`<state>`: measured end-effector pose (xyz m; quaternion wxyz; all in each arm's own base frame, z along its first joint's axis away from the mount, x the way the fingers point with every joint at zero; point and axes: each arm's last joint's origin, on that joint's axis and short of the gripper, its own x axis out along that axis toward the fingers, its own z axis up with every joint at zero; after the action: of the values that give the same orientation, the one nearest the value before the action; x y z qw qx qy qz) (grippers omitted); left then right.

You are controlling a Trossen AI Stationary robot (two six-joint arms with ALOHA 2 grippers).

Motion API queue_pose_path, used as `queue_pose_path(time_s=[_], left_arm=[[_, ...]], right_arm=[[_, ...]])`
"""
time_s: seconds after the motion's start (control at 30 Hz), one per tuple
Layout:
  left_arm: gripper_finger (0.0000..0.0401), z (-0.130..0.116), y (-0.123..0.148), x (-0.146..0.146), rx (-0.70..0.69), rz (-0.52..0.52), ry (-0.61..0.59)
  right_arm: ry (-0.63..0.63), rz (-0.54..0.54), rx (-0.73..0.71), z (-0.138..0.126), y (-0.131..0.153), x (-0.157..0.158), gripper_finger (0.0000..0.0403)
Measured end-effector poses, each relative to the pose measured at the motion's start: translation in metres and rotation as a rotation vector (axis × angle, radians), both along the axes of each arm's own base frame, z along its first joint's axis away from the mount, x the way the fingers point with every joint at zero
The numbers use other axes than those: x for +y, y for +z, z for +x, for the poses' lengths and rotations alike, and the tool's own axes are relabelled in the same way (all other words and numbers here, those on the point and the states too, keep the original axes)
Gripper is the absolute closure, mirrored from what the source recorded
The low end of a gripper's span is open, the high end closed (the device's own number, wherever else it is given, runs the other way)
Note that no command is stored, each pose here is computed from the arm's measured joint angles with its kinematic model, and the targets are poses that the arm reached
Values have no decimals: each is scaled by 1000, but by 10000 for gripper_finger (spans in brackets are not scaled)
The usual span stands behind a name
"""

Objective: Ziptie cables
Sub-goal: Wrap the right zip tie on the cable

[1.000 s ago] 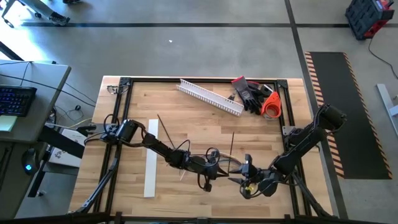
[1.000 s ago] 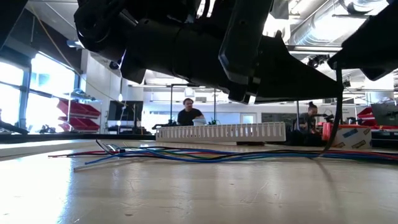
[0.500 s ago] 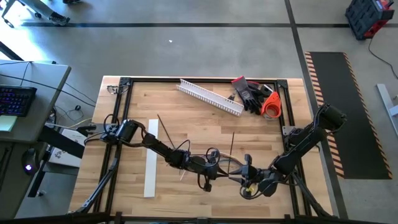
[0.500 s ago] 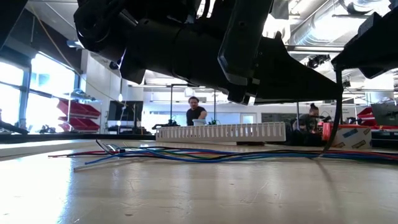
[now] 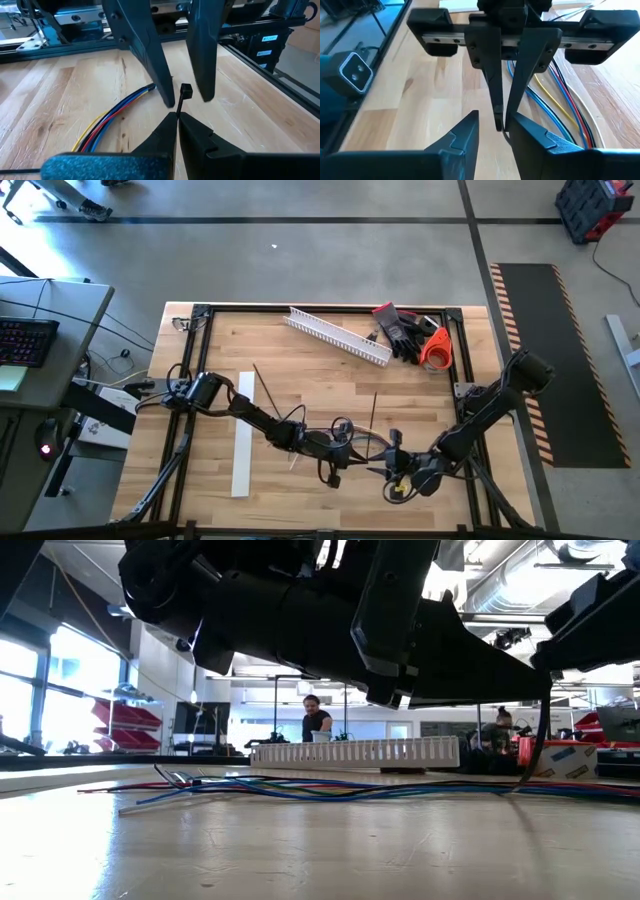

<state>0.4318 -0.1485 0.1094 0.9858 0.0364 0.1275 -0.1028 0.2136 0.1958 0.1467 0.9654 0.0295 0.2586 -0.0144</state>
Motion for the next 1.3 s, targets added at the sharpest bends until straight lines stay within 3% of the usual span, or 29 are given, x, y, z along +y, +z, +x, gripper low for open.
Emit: queue_pose_path(time_s=[0.2, 0.43, 0.63, 1.0, 1.13, 1.3], left_arm=[[401, 0, -1, 0, 7, 3, 2], [401, 0, -1, 0, 6, 3, 2], [398, 0, -1, 0, -5, 21, -6], [323, -1, 0, -5, -24, 50, -22], [337, -2, 3, -7, -56, 78, -7], [390, -2, 4, -7, -62, 80, -3]], right_arm=[[-23, -2, -4, 6, -6, -2, 334], [-49, 0, -23, 5, -5, -1, 393], [-107, 30, -67, 4, -3, 0, 399], [-109, 55, -90, 5, -1, 2, 402], [-109, 56, -91, 5, 0, 2, 402], [-110, 57, -93, 5, 0, 2, 402]])
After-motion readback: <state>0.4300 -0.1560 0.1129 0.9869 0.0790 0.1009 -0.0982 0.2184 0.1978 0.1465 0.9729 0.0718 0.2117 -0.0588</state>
